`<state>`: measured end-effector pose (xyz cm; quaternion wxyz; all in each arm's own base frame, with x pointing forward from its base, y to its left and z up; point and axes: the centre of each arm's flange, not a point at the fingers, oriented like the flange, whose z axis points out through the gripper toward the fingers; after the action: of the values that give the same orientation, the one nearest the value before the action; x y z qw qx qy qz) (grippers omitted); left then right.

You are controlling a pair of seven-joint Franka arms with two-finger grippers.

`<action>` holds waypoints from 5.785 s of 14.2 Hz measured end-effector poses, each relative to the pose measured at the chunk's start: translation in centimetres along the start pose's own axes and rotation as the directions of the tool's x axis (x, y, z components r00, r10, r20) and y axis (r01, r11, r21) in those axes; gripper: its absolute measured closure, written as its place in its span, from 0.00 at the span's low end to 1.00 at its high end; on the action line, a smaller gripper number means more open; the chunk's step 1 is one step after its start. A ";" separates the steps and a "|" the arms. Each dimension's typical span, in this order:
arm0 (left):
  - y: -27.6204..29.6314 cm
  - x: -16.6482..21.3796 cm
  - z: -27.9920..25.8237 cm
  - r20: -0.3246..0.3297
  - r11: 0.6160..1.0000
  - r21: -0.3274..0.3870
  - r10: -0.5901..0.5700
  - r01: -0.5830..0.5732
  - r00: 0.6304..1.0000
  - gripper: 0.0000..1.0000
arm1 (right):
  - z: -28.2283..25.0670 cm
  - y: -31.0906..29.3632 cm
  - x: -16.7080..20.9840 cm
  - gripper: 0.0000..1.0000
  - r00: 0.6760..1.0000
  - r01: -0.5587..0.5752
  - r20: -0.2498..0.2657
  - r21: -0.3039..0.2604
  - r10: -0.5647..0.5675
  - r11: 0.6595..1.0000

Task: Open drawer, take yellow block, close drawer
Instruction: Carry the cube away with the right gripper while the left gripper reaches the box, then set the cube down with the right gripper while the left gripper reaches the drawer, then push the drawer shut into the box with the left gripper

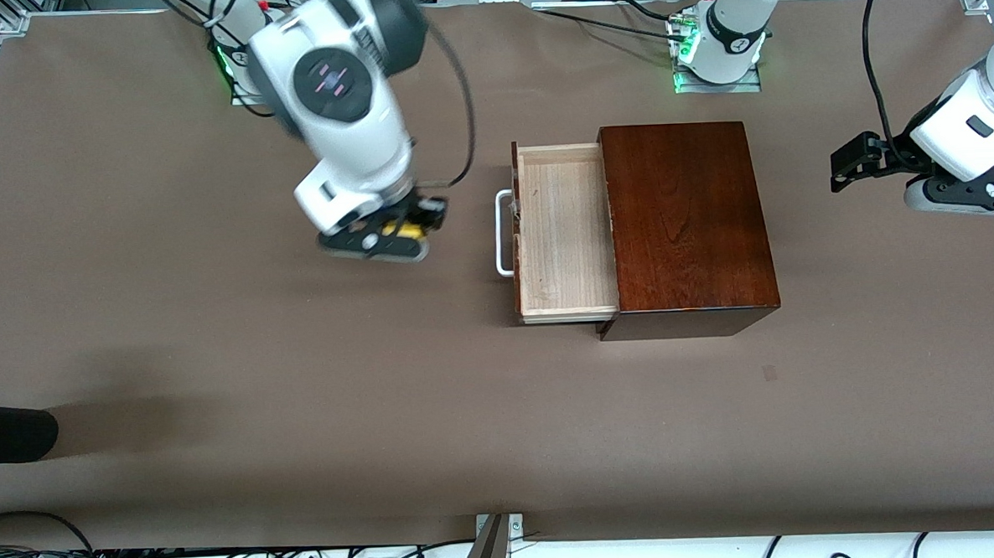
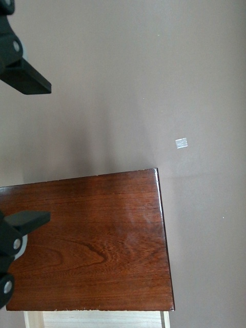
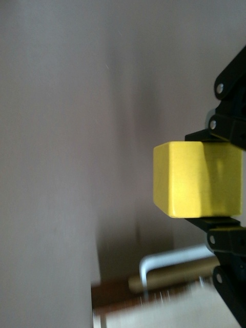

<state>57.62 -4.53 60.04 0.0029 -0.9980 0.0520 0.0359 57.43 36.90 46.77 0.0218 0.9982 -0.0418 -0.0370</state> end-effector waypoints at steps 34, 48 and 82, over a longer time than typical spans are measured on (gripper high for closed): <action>50.6 -5.4 22.0 0.047 0.045 -0.006 0.998 -0.999 0.044 0.00 | 27.9 39.7 11.5 0.19 0.959 0.222 0.177 0.013 -0.221 0.975; 49.5 -3.4 28.2 0.195 0.032 0.039 0.980 -0.999 0.039 0.00 | 1.1 39.9 10.1 0.00 0.929 0.214 0.278 0.135 -0.244 0.967; 37.5 1.7 27.8 0.423 0.350 -0.028 0.853 -0.936 0.306 0.00 | -11.5 42.9 0.2 0.00 0.999 0.038 0.023 0.054 -0.039 0.998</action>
<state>53.39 -41.72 32.07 0.1040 -0.7626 0.6030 0.2097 54.97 -5.41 60.18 -0.0060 0.9985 -0.0239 -0.0484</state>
